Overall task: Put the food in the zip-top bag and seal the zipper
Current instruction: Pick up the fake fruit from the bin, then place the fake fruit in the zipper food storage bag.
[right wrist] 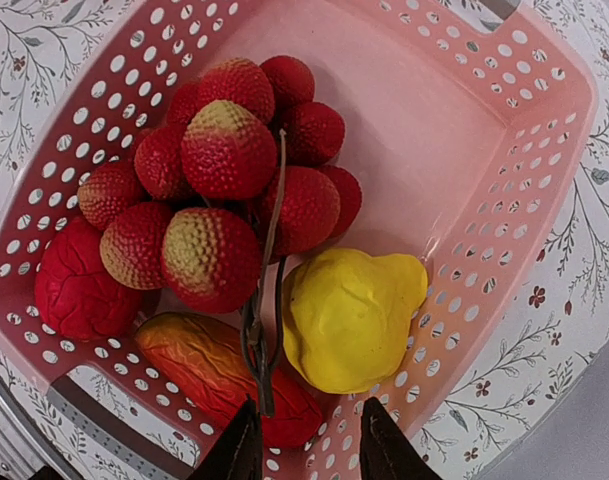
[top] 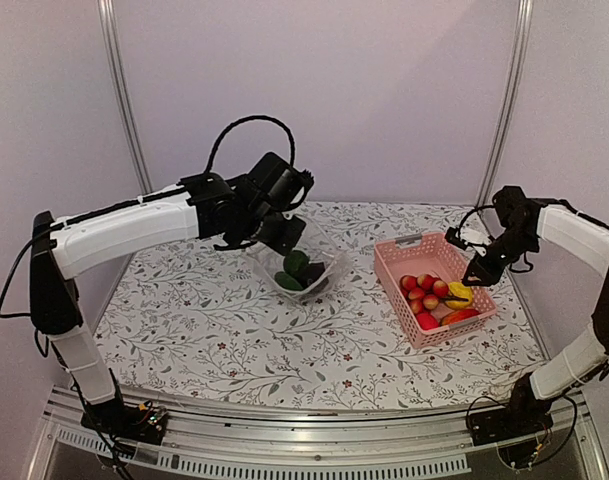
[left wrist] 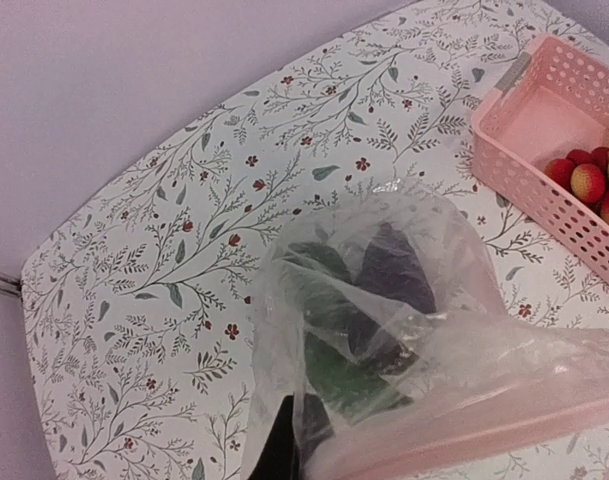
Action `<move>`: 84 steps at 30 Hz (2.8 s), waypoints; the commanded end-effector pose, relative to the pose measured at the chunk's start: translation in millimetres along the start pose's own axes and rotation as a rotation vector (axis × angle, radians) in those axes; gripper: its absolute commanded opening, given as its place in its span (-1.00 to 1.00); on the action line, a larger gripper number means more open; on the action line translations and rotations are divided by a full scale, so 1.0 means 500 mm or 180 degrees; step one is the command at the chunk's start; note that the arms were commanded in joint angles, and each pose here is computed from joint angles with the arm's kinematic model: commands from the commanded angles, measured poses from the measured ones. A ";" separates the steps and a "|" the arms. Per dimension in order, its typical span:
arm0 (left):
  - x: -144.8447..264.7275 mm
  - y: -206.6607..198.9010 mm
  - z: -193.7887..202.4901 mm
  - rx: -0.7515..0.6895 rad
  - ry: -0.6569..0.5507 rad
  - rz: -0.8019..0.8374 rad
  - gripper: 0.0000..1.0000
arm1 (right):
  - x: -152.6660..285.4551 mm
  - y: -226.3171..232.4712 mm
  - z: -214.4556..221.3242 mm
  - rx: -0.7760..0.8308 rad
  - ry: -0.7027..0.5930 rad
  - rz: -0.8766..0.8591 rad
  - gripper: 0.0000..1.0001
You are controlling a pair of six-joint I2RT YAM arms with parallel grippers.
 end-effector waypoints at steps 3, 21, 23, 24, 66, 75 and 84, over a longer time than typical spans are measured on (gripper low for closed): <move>0.004 0.027 -0.023 0.0120 -0.0081 0.0199 -1.00 | -0.037 -0.025 0.025 0.0196 0.0298 -0.0023 -0.31; -0.013 0.042 -0.025 0.0317 -0.0092 0.0257 -1.00 | -0.128 -0.043 0.018 0.0426 0.0558 -0.0270 -0.03; -0.011 0.040 -0.025 0.0328 -0.0087 0.0286 -1.00 | -0.138 -0.035 0.014 0.0449 0.0570 -0.0316 0.01; -0.010 0.040 -0.024 0.0344 -0.0080 0.0306 -1.00 | -0.141 -0.033 0.012 0.0455 0.0583 -0.0326 0.03; -0.014 -0.046 -0.086 0.1217 0.0260 0.1186 -1.00 | 0.294 0.124 -0.422 0.1511 -0.1641 -0.0032 -0.57; -0.035 -0.051 -0.086 0.1458 0.0304 0.1429 -1.00 | 0.314 0.216 -0.539 0.1876 -0.2229 -0.0402 -0.57; -0.043 -0.036 -0.090 0.1548 0.0333 0.1508 -1.00 | 0.248 0.233 -0.588 0.1860 -0.2415 -0.0574 -0.55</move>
Point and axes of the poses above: each gripper's point midway between its finger pads, its own x axis back along the fingers, its own y axis along the line the jaws close on, z = x × y, the point moved 4 cm from there along x, back along the fingers, and after that the axes turned 15 degrees about x, right-handed, at the moved point
